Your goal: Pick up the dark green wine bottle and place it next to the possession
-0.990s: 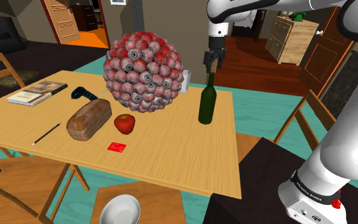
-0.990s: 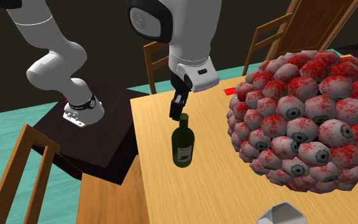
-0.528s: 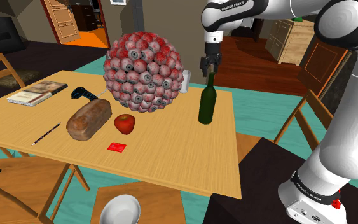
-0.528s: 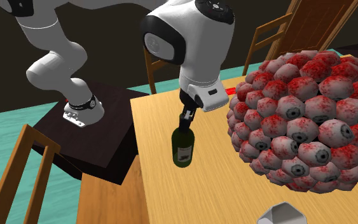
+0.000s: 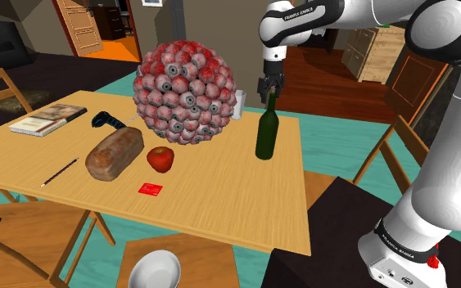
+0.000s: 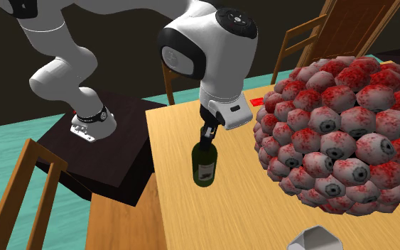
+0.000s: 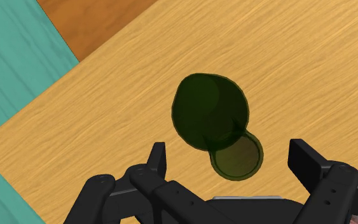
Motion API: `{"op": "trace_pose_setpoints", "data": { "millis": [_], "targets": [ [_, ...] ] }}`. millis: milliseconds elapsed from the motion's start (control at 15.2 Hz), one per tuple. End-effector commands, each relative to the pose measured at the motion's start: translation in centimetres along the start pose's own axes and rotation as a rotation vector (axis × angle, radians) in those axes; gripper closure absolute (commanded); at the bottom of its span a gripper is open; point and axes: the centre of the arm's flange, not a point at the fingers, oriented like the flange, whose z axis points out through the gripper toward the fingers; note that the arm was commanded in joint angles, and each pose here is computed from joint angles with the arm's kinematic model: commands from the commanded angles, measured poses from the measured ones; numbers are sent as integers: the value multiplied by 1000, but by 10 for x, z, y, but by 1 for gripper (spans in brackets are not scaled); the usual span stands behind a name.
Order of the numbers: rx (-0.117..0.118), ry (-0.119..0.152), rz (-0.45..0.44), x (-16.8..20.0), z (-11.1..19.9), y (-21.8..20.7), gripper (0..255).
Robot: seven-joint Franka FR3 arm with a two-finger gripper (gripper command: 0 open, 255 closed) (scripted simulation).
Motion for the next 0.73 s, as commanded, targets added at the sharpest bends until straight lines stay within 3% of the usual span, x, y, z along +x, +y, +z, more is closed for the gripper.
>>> {"op": "trace_pose_setpoints", "data": {
  "millis": [0, 66, 132, 660],
  "targets": [
    [0, 0, 0, 0, 0, 0, 0],
    [0, 0, 0, 0, 0, 0, 0],
    [0, 0, 0, 0, 0, 0, 255],
    [0, 0, 0, 0, 0, 0, 255]
  ]
}}
